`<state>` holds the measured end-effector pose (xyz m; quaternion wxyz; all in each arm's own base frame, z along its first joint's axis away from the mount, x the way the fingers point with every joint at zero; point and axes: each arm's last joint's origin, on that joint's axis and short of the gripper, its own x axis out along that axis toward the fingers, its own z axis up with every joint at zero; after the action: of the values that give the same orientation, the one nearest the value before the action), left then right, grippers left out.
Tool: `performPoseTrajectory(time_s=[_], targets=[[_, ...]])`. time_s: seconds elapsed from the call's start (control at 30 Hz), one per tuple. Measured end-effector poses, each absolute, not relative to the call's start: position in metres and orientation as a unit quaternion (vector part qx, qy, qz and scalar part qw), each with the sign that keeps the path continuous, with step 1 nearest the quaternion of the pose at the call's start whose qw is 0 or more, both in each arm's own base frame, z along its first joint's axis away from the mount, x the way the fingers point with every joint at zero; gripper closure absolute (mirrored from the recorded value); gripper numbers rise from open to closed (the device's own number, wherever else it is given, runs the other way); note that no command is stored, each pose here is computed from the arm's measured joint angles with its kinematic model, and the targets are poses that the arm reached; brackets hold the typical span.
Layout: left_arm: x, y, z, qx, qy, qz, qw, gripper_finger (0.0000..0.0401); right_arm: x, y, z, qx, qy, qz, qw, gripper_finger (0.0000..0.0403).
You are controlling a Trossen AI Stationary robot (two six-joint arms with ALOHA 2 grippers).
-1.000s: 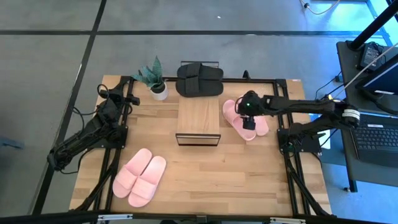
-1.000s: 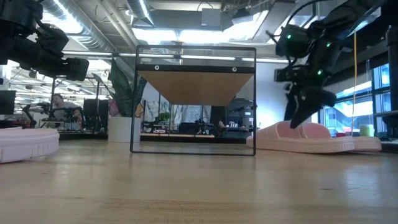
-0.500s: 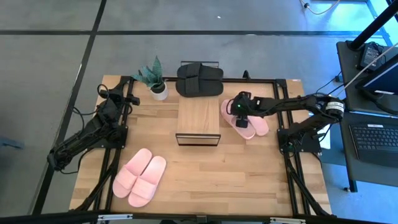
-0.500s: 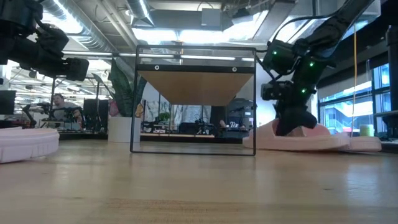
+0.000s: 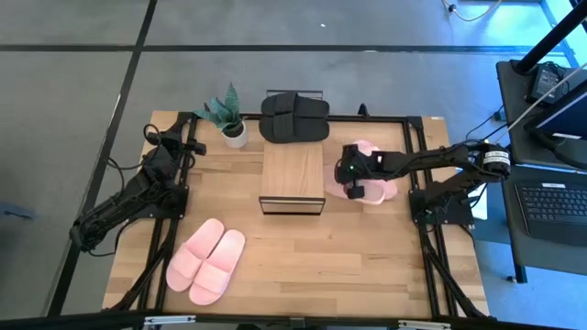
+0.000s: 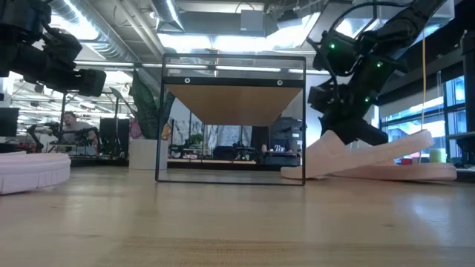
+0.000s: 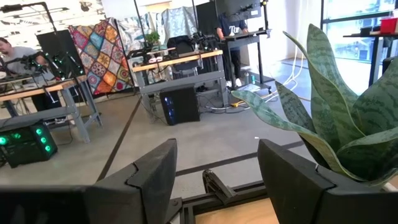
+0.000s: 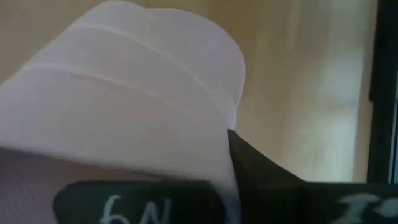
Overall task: Pick and place slides into the shelf
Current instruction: Put the pink slide under the shelf
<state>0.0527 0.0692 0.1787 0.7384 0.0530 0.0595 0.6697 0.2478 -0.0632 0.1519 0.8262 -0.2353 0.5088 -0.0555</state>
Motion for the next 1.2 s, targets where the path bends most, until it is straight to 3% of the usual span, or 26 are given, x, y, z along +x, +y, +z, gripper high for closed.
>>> performPoseTrajectory(time_s=[1.2], targets=[[0.053, 0.069, 0.179, 0.053, 0.06, 0.67, 0.738, 0.0184, 0.259, -0.026, 0.155, -0.256, 0.456, 0.034, 0.852, 0.0378]])
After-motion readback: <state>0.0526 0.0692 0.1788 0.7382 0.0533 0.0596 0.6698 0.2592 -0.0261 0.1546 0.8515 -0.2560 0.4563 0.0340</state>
